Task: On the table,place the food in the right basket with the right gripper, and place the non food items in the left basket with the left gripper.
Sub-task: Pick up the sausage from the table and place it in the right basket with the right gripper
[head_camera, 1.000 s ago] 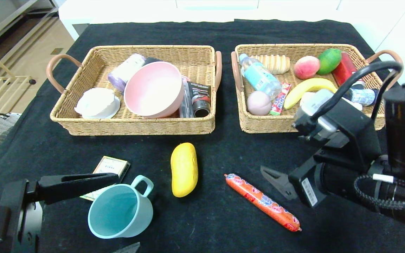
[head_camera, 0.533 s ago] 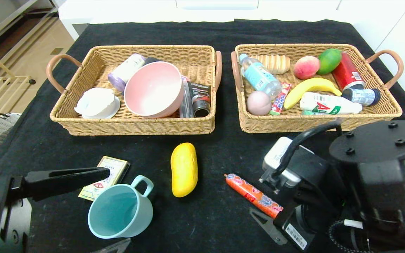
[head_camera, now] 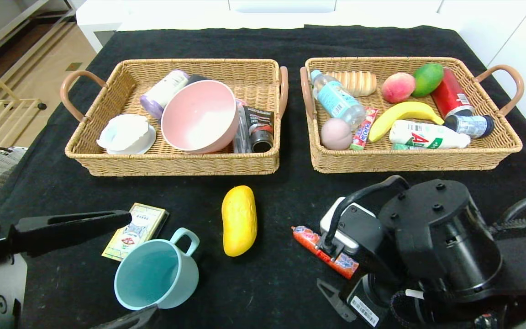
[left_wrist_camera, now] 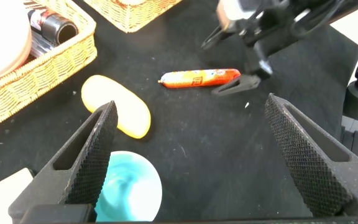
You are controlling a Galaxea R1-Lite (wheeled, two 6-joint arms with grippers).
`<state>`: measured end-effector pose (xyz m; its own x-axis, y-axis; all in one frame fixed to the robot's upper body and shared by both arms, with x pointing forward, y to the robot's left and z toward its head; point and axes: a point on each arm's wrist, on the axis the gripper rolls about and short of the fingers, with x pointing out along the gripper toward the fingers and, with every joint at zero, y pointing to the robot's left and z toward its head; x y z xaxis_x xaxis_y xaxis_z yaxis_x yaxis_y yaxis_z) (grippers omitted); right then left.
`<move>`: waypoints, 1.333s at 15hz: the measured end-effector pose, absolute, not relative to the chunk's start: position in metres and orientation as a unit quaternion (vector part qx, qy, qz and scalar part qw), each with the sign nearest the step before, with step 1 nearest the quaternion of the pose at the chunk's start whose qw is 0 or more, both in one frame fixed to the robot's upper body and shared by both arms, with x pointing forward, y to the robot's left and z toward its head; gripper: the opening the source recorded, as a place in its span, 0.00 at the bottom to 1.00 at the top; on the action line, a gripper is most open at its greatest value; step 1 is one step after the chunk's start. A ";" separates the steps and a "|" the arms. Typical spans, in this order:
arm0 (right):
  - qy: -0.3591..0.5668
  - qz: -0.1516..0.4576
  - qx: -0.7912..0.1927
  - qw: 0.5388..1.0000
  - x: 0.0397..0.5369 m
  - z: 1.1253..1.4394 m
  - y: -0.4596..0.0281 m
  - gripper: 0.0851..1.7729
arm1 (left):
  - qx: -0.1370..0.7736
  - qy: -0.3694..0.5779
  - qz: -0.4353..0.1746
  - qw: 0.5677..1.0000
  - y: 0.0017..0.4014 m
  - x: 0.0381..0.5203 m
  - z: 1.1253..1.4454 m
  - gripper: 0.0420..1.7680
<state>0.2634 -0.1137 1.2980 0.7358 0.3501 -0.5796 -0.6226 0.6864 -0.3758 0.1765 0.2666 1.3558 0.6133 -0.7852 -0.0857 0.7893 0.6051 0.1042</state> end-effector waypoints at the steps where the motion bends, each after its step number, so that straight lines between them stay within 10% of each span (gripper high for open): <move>1: 0.242 0.270 -0.286 0.887 0.267 1.295 -0.113 0.96 | 0.066 0.014 -0.440 0.896 0.267 0.176 1.356 0.97; 13: 0.256 0.251 -0.284 0.889 0.286 1.277 -0.108 0.95 | 0.070 0.012 -0.439 0.896 0.267 0.176 1.356 0.97; 20: 0.262 0.249 -0.285 0.888 0.288 1.273 -0.110 0.40 | 0.070 0.013 -0.440 0.895 0.267 0.176 1.355 0.97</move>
<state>0.2875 -0.1098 1.2732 0.7392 0.2924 -0.6067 -0.5912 0.7132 -0.3766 0.1758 0.2671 1.3550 0.6131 -0.7856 -0.0841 0.7891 0.6036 0.1137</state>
